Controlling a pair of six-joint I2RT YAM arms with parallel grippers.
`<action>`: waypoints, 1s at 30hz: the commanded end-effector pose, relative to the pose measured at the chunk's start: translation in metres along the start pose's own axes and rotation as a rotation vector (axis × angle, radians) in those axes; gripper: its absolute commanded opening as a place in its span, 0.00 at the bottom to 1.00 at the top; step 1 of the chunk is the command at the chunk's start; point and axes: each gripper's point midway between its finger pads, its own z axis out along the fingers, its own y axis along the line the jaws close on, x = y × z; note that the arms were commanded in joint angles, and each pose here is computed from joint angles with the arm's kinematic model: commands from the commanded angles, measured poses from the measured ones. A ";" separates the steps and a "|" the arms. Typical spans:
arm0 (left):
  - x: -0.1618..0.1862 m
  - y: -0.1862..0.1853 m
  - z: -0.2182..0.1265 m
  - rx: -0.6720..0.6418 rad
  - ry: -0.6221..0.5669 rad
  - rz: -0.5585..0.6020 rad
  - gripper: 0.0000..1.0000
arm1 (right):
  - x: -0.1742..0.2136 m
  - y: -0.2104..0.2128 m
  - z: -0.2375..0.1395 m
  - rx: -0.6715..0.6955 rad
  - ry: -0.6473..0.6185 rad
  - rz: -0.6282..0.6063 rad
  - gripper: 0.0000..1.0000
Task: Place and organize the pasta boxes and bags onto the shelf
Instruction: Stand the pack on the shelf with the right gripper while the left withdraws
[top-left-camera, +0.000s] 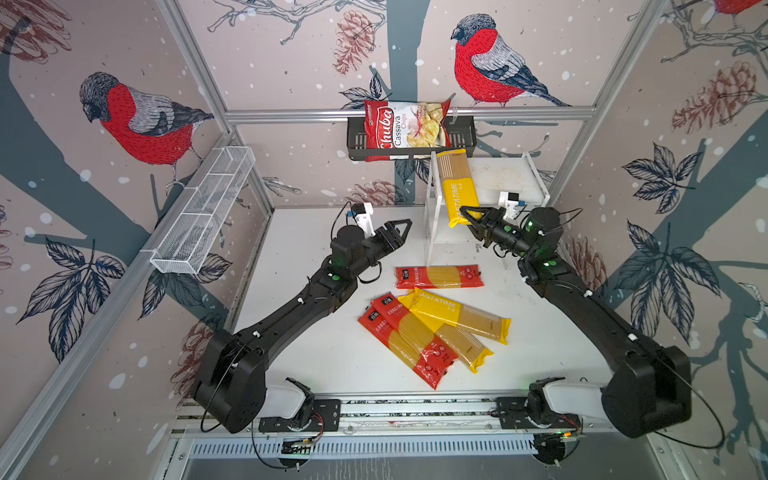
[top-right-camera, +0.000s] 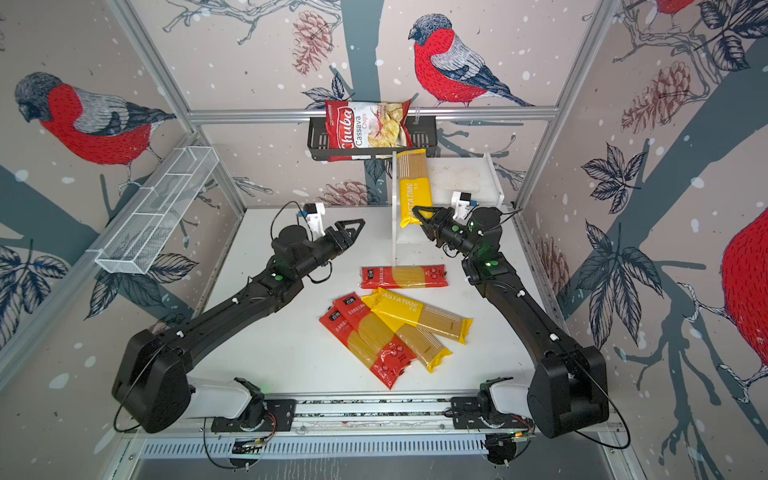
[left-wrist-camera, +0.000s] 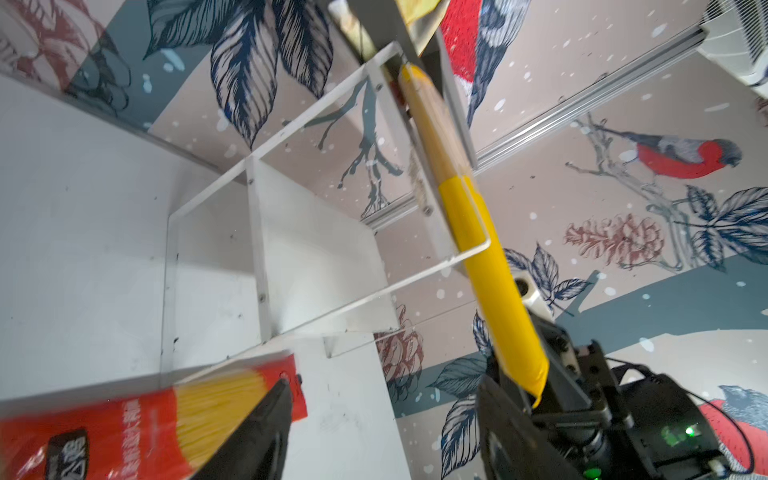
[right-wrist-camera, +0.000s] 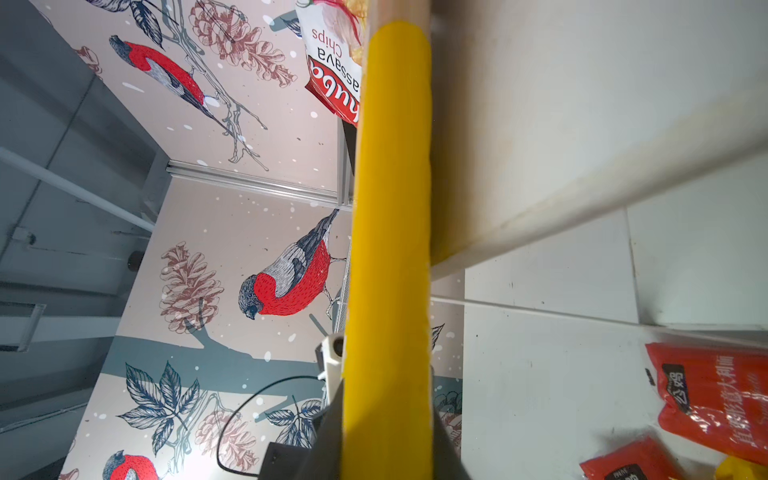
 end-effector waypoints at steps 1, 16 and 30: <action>0.004 -0.003 0.002 0.009 -0.012 0.026 0.69 | -0.001 0.019 0.006 -0.078 0.013 -0.033 0.05; 0.019 -0.003 0.006 0.001 0.012 0.038 0.69 | -0.009 0.015 0.014 -0.075 -0.010 -0.038 0.32; 0.040 -0.009 -0.006 0.011 0.026 0.144 0.69 | -0.001 0.002 -0.020 -0.023 -0.015 -0.047 0.47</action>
